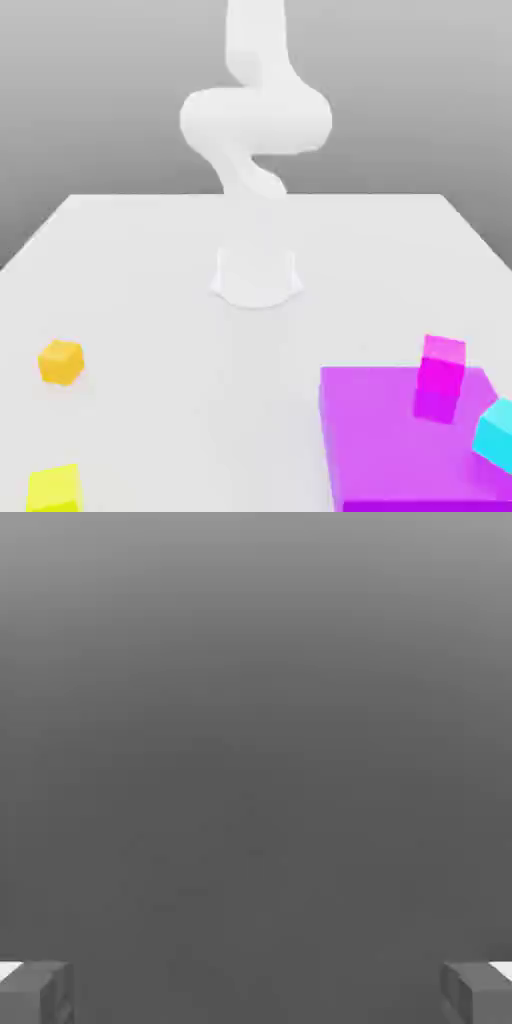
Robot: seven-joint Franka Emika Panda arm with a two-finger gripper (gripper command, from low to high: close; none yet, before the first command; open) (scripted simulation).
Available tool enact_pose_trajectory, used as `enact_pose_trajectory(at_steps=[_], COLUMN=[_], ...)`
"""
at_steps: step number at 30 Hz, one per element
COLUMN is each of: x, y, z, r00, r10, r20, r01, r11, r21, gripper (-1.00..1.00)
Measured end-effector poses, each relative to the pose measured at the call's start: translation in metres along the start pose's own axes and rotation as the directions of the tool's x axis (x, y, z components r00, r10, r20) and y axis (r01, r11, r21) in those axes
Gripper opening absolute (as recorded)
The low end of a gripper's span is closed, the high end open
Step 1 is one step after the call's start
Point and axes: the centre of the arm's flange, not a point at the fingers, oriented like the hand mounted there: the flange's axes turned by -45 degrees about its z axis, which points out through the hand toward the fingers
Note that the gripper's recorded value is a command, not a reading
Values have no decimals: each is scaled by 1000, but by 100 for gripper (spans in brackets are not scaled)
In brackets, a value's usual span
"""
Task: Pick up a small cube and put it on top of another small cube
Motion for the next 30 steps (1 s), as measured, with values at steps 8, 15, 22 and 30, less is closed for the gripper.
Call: enact_pose_trajectory(at_steps=[8, 15, 22, 30], x=[-87, -227, -391, -442], y=[126, 218, 267, 267], z=[166, 250, 279, 325], r00=[964, 875, 747, 736], r10=[54, 128, 203, 201], r20=[262, 467, 633, 647], r01=[-37, -87, -153, -153], r11=[997, 990, 979, 980], r21=[-71, -108, -133, -130], gripper=[0, 0, 0, -100])
